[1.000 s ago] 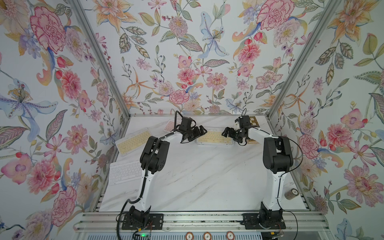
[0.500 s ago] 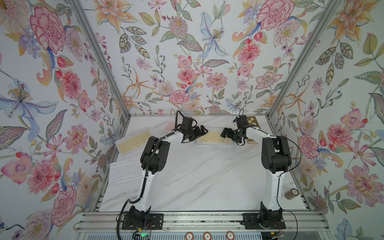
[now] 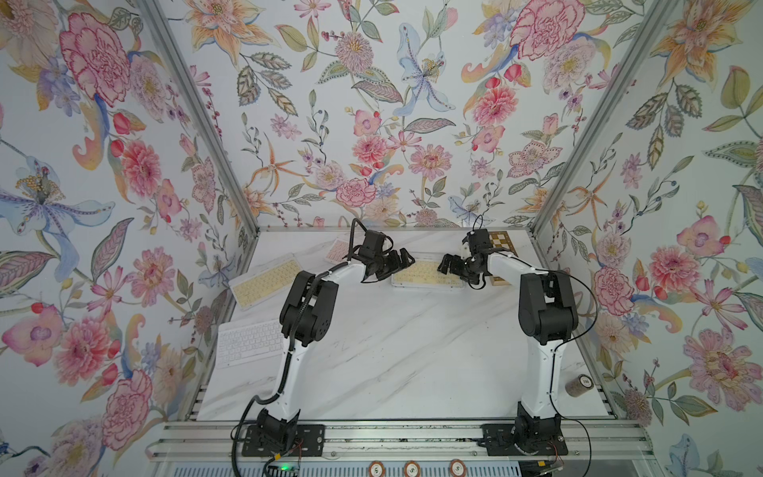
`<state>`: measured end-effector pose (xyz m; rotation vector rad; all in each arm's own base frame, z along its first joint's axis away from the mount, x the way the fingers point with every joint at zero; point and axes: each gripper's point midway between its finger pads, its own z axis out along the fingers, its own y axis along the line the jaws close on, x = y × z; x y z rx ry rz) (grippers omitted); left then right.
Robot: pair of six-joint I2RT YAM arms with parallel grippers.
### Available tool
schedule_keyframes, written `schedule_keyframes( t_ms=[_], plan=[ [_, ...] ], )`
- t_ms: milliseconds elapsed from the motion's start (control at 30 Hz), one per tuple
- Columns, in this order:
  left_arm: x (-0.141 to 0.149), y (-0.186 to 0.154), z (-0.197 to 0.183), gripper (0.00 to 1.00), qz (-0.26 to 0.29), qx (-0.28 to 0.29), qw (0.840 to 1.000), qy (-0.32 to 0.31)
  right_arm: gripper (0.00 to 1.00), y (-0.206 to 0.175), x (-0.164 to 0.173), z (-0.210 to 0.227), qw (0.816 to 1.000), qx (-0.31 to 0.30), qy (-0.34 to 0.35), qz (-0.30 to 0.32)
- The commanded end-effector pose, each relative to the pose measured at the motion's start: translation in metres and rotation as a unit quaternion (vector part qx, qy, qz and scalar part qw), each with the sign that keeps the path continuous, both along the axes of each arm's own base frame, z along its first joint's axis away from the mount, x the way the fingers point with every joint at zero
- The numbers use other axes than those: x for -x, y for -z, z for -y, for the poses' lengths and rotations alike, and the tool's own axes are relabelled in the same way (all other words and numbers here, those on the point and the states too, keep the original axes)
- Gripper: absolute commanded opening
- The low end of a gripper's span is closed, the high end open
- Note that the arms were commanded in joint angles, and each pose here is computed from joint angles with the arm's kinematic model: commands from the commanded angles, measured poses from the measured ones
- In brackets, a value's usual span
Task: Stack the numeric keypads
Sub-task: Adjust the numeric keypad.
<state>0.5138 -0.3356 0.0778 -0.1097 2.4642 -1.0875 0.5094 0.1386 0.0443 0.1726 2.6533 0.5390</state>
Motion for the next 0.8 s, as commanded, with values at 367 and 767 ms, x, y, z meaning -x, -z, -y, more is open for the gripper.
schedule_keyframes(
  t_ms=[367, 767],
  plan=[
    [-0.003, -0.034, 0.016, 0.99, 0.032, 0.015, 0.999, 0.015, 0.99, -0.002, -0.002, -0.016, 1.000, -0.019, -0.011, -0.006],
    [-0.005, -0.045, -0.001, 0.99, 0.044, -0.005, 0.999, 0.011, 0.99, -0.034, -0.001, -0.001, 0.999, -0.050, -0.006, 0.013]
  ],
)
